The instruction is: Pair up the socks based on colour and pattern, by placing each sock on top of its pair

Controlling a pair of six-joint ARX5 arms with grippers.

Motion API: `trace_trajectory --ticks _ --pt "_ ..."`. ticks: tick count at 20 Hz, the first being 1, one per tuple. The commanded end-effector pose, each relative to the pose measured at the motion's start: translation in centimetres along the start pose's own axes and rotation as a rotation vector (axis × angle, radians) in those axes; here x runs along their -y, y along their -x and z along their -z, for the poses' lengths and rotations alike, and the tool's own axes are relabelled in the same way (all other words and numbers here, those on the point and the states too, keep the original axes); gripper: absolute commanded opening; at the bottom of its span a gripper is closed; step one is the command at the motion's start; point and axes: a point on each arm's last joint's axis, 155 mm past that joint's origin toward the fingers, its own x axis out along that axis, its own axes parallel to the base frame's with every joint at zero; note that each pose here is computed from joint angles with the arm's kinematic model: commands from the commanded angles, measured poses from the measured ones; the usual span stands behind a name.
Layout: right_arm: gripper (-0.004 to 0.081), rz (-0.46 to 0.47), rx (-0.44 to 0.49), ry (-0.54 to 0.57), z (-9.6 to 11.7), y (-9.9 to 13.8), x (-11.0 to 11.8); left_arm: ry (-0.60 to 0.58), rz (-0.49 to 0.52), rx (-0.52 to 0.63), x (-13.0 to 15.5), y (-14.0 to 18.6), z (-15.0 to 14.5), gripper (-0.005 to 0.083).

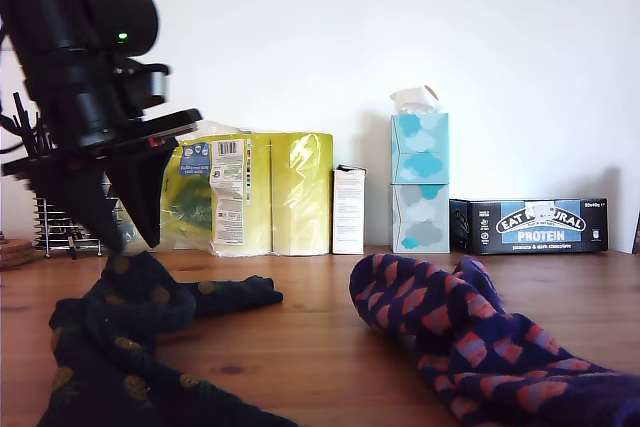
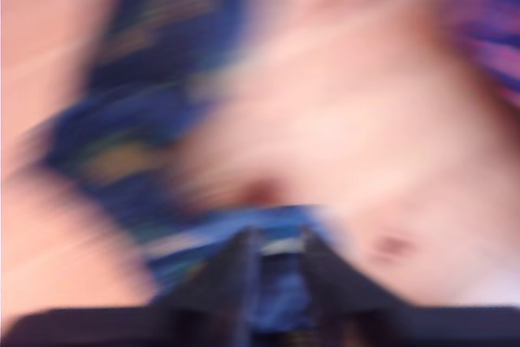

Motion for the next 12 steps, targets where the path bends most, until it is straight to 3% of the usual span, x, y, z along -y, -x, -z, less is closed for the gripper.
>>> trace_trajectory --ticks 1,9,11,12 --pt "-0.0012 -0.002 0.003 0.006 0.2 -0.1 0.0 0.014 -0.016 -0.013 -0.2 -0.5 0.6 0.0790" --pt "-0.0012 -0.001 0.019 0.009 -0.2 -0.1 0.0 0.033 -0.114 -0.052 -2.4 -3.8 0.8 0.0787" --pt "-0.0012 -0.001 0.025 0.011 -0.3 -0.1 0.0 0.033 -0.111 -0.052 -2.4 -4.2 0.7 0.0745" --pt "-0.0012 0.000 0.028 0.011 -0.4 -0.1 0.0 0.031 -0.101 -0.036 -2.2 -4.2 0.3 0.0667"
